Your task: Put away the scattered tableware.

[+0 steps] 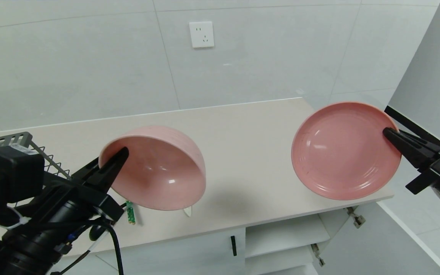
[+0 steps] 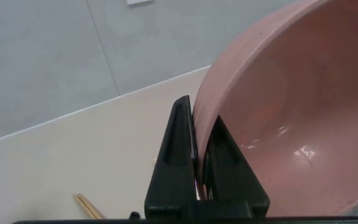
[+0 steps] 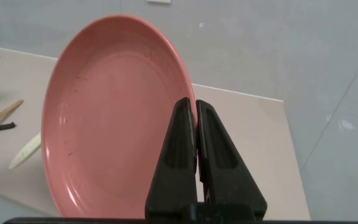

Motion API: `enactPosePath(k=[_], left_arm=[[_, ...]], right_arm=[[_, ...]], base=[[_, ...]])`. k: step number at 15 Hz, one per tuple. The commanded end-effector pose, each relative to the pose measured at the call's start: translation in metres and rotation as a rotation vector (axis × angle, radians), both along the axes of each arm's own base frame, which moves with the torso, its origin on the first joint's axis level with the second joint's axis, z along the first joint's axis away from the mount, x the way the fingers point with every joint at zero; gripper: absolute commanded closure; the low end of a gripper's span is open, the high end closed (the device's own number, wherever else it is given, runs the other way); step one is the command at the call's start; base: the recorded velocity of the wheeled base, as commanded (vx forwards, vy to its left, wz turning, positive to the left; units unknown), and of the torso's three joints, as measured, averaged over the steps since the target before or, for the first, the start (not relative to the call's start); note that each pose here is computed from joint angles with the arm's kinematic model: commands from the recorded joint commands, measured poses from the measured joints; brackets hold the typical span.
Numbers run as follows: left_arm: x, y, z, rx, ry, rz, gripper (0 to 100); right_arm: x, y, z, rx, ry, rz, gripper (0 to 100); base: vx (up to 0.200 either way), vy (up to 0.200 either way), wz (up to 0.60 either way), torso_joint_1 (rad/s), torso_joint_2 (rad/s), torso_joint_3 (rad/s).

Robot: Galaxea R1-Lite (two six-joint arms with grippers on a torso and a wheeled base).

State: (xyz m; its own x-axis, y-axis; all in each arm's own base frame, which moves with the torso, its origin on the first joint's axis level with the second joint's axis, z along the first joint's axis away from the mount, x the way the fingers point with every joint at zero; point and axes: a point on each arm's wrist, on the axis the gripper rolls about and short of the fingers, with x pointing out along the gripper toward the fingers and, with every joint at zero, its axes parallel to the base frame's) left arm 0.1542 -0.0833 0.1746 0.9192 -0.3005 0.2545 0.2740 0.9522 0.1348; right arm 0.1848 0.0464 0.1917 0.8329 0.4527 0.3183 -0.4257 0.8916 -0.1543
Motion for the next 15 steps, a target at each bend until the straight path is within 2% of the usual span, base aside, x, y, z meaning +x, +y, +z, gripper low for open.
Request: enactPosePath(k=[1,5,8,11,15], left_arm=[[-0.0008,0.0005,0.0,0.0,-0.001,0.001,100],[-0.0017,0.0006,-0.0022,0.005,0.008,-0.006,100],[-0.0039,0.0007,-0.0064,0.024,0.02,-0.052,100],[-0.0048,0.0003,-0.0074,0.026,0.024,-0.057,100],[-0.004,-0.0011,-0.0087,0.025,0.032,-0.062,100]], right_arm=[[0.0004,0.0004,-0.0002,-0.002,-0.001,0.001,100],[-0.0001,0.0009,-0.0008,-0.003,0.002,0.004,100],[-0.0031,0.0089,-0.0016,-0.004,0.005,0.049,100],[-0.0032,0.0092,-0.0016,-0.004,0.005,0.05,100],[-0.0035,0.0091,-0.0003,-0.002,-0.001,0.05,100]], base=[[0.0,0.0,0.0,0.0,0.0,0.0],[0.0,0.0,0.0,-0.026,0.05,0.027],[0.0,0.0,0.0,-0.162,0.34,0.164],[0.0,0.0,0.0,-0.18,0.36,0.178],[-0.2,0.0,0.0,-0.19,0.38,0.182]])
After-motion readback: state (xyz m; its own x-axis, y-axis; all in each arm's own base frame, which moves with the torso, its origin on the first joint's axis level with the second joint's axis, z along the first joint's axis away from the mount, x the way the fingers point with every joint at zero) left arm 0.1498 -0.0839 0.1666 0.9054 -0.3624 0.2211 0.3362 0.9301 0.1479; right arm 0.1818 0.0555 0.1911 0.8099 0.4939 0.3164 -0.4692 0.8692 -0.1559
